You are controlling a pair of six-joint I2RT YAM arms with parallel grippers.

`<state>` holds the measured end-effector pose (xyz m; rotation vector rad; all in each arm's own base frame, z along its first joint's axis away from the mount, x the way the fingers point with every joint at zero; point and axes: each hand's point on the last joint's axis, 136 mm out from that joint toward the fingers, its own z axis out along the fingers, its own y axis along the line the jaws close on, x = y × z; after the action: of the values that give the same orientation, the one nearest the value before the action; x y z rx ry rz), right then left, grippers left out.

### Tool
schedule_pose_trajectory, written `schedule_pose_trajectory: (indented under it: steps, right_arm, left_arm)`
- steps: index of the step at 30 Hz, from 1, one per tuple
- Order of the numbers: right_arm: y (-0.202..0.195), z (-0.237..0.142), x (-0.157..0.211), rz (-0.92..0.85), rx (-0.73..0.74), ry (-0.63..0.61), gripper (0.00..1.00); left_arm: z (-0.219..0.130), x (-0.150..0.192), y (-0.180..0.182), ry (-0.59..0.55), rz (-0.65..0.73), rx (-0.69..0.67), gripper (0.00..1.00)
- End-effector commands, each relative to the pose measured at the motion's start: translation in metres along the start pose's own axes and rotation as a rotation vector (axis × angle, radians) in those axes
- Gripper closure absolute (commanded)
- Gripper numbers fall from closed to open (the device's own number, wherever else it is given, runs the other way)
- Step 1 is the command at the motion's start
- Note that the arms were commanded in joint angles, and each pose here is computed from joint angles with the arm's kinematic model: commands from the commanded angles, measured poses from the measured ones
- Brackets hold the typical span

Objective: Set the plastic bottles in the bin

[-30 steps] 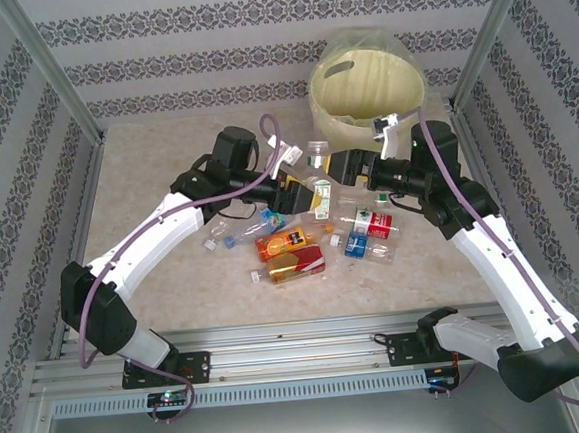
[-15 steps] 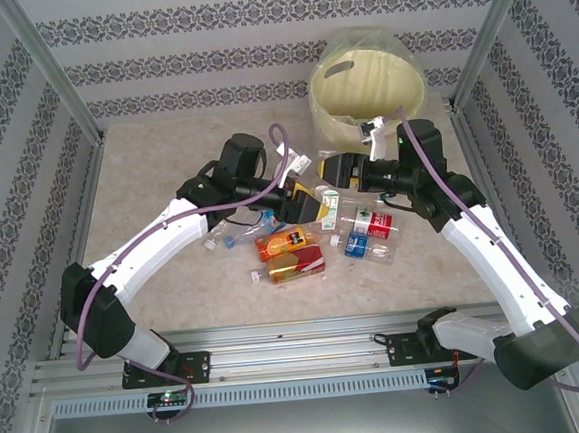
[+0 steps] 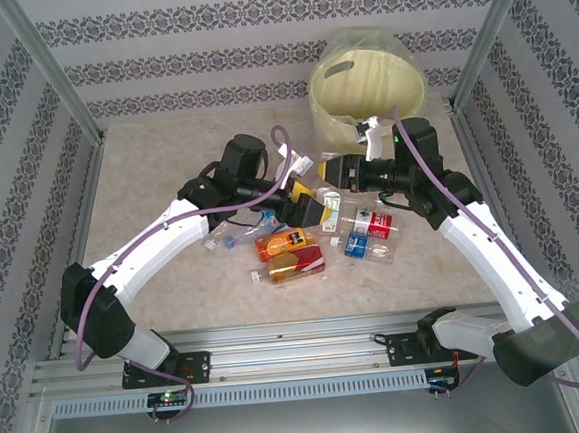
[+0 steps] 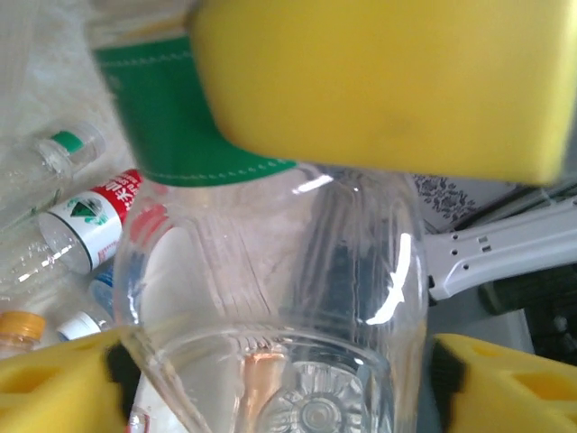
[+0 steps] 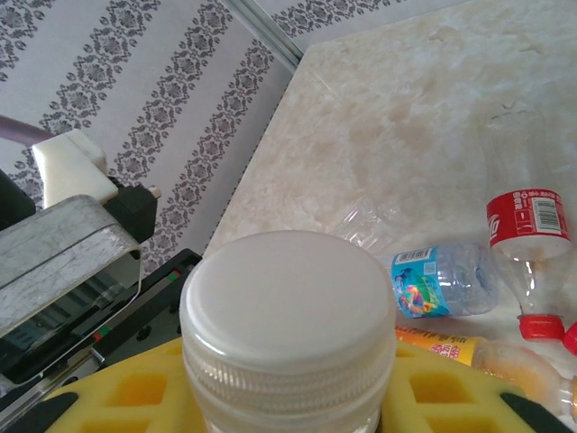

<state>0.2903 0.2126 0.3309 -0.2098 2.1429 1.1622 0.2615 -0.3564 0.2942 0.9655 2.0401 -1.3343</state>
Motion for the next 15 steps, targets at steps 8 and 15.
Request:
schedule_pose_trajectory:
  steps: [8,15]
  right_arm:
    - [0.025,-0.031,-0.022,-0.123,0.03,-0.1,0.69]
    - [0.034,-0.06,-0.052,-0.218,0.14,-0.206,0.69]
  left_arm:
    - [-0.025,-0.023,-0.013,-0.22,0.181,-0.081,0.0]
    - [-0.043,-0.035,-0.025,-0.353,0.226,-0.081,0.0]
